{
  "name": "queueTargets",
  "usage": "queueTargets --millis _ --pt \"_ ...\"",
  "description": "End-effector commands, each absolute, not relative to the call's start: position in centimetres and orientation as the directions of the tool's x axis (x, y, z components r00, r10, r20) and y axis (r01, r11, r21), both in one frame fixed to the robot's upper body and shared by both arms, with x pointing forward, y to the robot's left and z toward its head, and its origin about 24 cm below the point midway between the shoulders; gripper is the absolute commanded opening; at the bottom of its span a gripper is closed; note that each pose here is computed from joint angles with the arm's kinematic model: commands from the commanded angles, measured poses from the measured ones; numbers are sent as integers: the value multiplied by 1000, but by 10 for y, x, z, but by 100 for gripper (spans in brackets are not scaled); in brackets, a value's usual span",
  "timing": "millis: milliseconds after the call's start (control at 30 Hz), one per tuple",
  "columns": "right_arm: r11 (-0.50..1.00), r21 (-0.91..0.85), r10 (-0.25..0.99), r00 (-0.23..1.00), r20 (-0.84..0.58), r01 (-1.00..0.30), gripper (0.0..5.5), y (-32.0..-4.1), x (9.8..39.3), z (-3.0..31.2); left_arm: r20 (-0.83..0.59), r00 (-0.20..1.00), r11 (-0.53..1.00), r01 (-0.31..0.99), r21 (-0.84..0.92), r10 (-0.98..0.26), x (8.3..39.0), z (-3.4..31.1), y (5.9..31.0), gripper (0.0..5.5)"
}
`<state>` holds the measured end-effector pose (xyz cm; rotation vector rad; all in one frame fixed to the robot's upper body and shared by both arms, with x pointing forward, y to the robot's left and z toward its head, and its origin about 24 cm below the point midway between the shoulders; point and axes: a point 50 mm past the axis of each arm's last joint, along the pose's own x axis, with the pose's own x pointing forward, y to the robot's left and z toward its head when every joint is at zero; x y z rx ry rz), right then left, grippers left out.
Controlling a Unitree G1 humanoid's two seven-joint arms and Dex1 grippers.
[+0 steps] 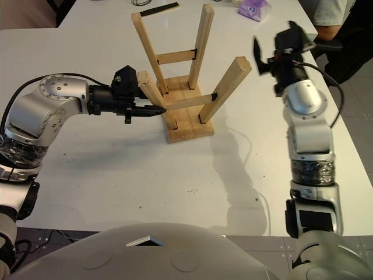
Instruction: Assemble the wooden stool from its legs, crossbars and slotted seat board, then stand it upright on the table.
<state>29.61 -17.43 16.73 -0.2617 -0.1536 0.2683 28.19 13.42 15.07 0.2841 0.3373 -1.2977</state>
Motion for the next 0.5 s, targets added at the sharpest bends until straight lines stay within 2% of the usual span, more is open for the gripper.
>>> queueTargets --millis 33,100,167,200,300,333,400,467,500 --pt "656 94 729 661 181 -749 400 -45 250 195 -557 136 298 931 -211 -819 268 100 131 206" --pt "593 153 772 612 172 -791 400 -30 243 199 -549 109 259 944 -204 -828 268 104 121 206" --pt "687 105 712 695 96 -719 400 -49 256 186 -554 89 239 949 -204 -828 267 101 118 206" --pt "762 86 640 767 50 -642 400 -69 268 177 -558 93 246 947 -205 -824 266 100 120 206" --pt "963 -97 245 967 -75 -251 400 -165 303 150 -573 126 296 931 -214 -810 264 94 134 206" --pt "978 -171 108 990 -89 -122 400 -199 308 145 -579 137 313 924 -217 -804 263 92 139 206" --pt "952 -302 -88 993 -83 59 400 -252 310 144 -590 161 349 911 -219 -791 262 88 148 206" --pt "898 -408 -200 979 -48 164 400 -285 308 148 -595 180 372 902 -217 -783 261 86 153 206" --pt "876 -445 -222 975 -27 188 400 -293 309 152 -596 186 379 900 -216 -781 261 87 155 206"
